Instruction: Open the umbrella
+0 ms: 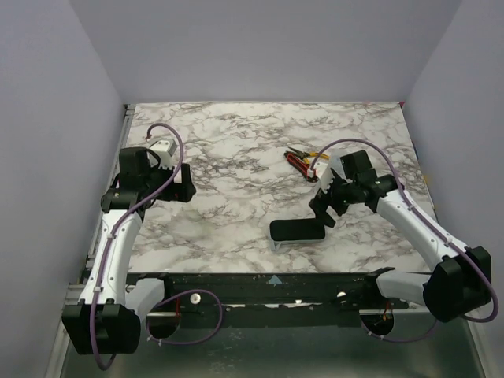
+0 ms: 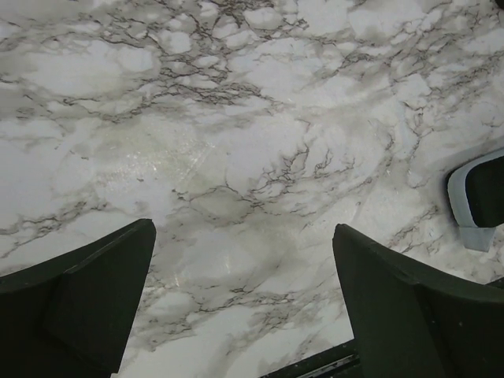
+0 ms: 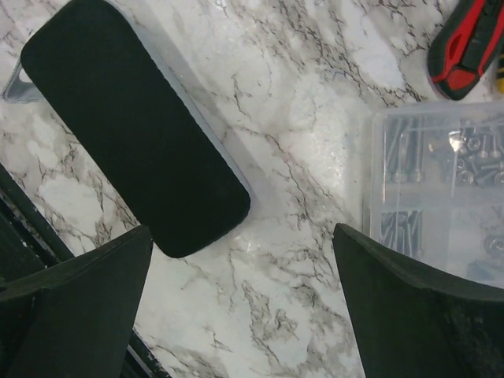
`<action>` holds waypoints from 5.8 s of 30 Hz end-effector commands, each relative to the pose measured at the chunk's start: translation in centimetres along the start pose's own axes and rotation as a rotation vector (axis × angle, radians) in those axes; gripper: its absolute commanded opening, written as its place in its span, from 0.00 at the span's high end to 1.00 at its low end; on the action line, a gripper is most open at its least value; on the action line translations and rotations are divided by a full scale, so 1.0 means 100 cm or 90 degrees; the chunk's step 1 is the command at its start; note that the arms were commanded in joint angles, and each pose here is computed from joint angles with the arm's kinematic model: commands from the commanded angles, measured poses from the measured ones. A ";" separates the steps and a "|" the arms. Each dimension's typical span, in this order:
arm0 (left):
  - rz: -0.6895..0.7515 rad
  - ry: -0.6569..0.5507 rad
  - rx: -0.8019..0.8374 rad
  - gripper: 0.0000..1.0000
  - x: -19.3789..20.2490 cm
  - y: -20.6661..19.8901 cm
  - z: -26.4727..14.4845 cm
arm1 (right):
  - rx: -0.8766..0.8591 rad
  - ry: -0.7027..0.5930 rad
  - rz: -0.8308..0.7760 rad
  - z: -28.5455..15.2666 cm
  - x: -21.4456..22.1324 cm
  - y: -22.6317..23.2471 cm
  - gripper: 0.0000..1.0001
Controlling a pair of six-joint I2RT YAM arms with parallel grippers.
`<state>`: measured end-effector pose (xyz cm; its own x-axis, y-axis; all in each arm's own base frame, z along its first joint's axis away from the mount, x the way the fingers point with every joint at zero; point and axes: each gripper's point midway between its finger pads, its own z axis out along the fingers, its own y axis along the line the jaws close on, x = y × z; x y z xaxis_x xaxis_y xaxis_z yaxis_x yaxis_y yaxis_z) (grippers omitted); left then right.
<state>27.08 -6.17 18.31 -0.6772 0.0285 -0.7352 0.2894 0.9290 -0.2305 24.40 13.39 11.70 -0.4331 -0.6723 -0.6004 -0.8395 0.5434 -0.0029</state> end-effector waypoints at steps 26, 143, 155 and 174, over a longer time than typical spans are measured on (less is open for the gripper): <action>-0.102 -0.075 0.231 0.04 0.031 -0.073 0.007 | -0.107 0.126 -0.262 0.104 -0.005 0.022 0.03; -0.065 0.088 0.199 0.60 0.110 -0.167 0.143 | -0.169 0.073 -0.118 0.140 0.000 0.079 0.61; 0.044 0.030 0.091 0.68 0.090 -0.134 0.152 | -0.193 0.098 -0.151 0.136 0.017 0.084 0.70; 0.073 -0.085 0.152 0.63 0.058 -0.155 0.143 | -0.249 0.098 -0.137 0.130 0.018 0.099 0.73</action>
<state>24.99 -23.58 4.24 -0.6655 0.1875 -0.7225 0.5104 0.8205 -0.2572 25.00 24.84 2.27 -0.2128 -0.7964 -0.5662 -0.9665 0.2567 0.0021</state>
